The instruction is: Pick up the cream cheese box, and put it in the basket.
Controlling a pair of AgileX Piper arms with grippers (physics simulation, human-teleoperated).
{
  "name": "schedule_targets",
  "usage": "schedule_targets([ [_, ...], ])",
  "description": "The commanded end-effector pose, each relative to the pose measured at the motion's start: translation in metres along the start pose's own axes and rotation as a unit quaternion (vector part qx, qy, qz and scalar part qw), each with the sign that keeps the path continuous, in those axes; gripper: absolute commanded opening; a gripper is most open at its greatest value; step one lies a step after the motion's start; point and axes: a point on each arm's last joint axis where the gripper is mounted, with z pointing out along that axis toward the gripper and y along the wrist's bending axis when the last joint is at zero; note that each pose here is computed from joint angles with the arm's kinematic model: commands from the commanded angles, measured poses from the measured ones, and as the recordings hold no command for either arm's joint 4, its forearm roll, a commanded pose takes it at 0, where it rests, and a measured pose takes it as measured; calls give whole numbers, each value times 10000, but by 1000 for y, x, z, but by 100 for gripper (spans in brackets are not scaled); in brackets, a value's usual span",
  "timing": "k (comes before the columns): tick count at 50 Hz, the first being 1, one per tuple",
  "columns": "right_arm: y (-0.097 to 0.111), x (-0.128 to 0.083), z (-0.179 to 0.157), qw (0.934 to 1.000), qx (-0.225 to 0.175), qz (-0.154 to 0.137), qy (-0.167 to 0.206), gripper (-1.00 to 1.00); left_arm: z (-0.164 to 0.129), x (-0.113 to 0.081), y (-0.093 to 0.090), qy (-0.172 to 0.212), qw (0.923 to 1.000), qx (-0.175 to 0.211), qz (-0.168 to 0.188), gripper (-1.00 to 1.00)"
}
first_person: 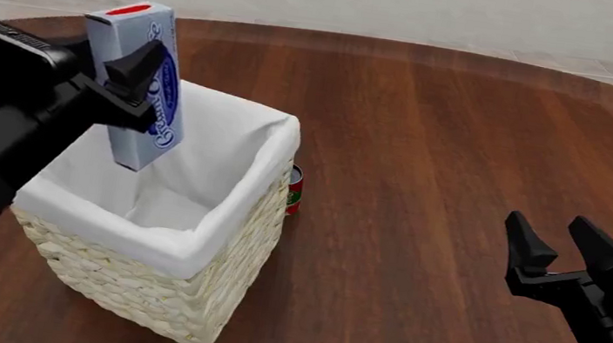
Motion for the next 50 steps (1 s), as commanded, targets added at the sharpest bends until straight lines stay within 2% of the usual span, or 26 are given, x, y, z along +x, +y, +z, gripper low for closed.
schedule_targets([
  [1,0,0,0,10000,-8,2,2,100,3,13,-3,119,9999,42,7,-100],
  [33,1,1,0,10000,-41,-9,16,100,10,16,-6,189,9998,109,6,-100],
  [34,1,1,0,10000,-42,-12,17,100,10,17,-6,199,9997,109,-1,100],
  [50,2,1,0,10000,-47,-3,19,100,8,18,-6,206,9997,113,-26,100],
])
